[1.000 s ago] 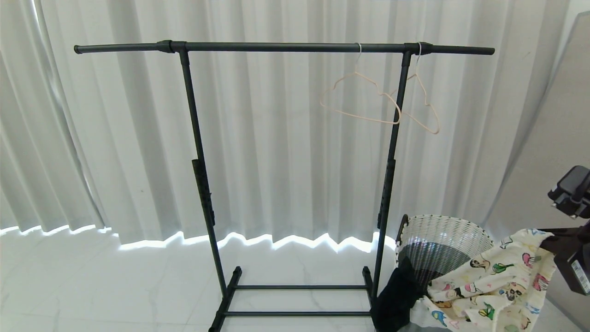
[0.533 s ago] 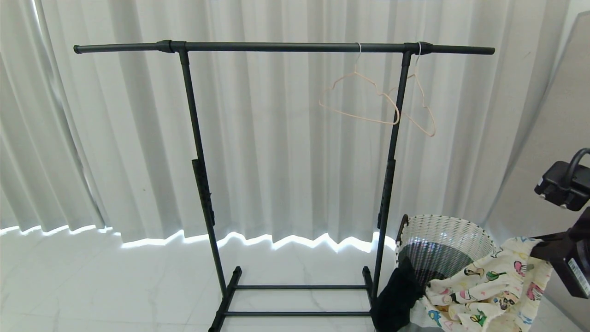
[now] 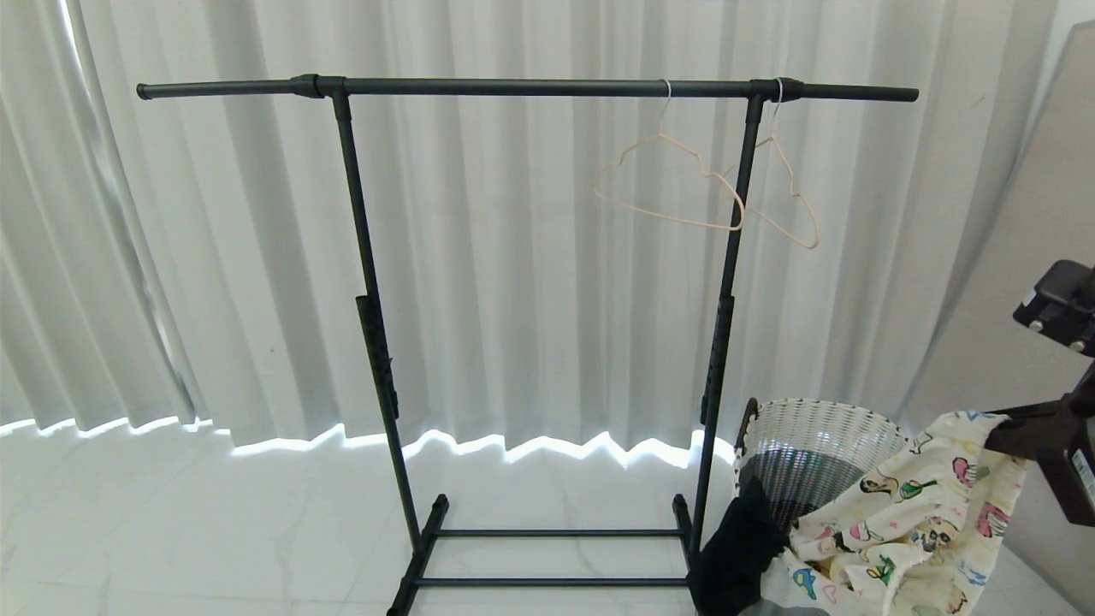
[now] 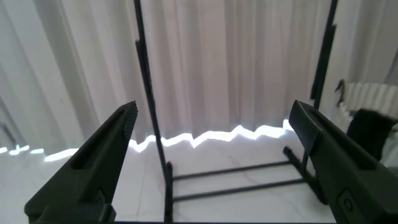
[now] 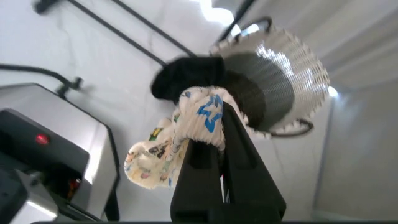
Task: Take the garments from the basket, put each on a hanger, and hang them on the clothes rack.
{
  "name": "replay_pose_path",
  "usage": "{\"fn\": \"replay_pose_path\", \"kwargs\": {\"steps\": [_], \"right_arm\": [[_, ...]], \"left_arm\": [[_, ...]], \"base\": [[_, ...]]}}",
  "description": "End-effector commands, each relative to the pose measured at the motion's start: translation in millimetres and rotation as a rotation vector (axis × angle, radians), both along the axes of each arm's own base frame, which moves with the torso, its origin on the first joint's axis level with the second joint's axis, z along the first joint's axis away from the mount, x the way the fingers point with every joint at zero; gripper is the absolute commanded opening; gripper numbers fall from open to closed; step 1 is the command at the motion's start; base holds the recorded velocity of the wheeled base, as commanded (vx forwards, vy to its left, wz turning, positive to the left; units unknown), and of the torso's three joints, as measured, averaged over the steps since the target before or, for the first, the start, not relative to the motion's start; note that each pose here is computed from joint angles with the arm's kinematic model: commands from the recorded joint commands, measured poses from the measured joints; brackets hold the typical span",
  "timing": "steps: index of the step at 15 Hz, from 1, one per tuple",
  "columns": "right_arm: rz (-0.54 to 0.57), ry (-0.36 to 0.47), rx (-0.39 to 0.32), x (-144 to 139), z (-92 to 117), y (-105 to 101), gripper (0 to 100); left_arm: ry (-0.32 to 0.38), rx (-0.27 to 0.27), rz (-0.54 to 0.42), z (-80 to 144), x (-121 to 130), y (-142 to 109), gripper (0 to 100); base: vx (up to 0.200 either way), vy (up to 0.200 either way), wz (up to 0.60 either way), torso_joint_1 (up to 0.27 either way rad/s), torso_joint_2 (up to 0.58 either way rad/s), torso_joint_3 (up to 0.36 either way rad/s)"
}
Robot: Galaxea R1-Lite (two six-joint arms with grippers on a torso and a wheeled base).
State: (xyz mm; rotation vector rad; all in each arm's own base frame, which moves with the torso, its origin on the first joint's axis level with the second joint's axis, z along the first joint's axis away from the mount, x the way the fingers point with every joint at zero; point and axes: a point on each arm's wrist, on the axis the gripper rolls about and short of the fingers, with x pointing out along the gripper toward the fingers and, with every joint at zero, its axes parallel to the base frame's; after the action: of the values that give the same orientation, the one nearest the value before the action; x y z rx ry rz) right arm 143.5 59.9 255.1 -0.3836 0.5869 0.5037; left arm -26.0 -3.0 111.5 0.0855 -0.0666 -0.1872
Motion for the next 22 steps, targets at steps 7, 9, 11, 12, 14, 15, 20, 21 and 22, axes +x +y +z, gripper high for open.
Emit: {"fn": "replay_pose_path", "kwargs": {"steps": [7,9,11,12,14,15,20,21,22], "right_arm": [[0.08,-0.194,0.12,9,66,9,0],[0.088,-0.256,0.144,20,89,15,0],[0.105,-0.297,0.164,35,106,25,0],[0.119,-0.313,0.173,40,112,31,0],[0.165,-0.304,0.18,47,117,45,0],[0.203,-0.295,0.183,49,116,55,0],[0.332,-0.193,0.201,61,98,112,0],[0.337,-0.191,0.209,68,99,123,0],[0.336,-0.194,0.209,74,99,129,0]], "left_arm": [[0.226,-0.022,-0.206,142,131,-24,100],[0.226,-0.008,-0.301,146,133,-36,100],[0.235,0.005,-0.357,144,131,-43,100],[0.244,0.01,-0.357,143,133,-46,100],[0.26,0.026,-0.31,141,138,-50,100],[0.268,0.035,-0.296,140,140,-53,100],[0.365,0.069,-0.28,134,163,-105,100],[0.391,0.054,-0.334,135,166,-126,100],[0.413,0.063,-0.351,132,168,-140,100]], "base": [[0.0,0.0,0.0,0.0,0.0,0.0],[0.0,0.0,0.0,0.0,0.0,0.0],[0.0,0.0,0.0,0.0,0.0,0.0],[0.0,0.0,0.0,0.0,0.0,0.0],[0.0,0.0,0.0,0.0,0.0,0.0],[0.0,0.0,0.0,0.0,0.0,0.0],[0.0,0.0,0.0,0.0,0.0,0.0],[0.0,0.0,0.0,0.0,0.0,0.0],[0.0,0.0,0.0,0.0,0.0,0.0]]}}
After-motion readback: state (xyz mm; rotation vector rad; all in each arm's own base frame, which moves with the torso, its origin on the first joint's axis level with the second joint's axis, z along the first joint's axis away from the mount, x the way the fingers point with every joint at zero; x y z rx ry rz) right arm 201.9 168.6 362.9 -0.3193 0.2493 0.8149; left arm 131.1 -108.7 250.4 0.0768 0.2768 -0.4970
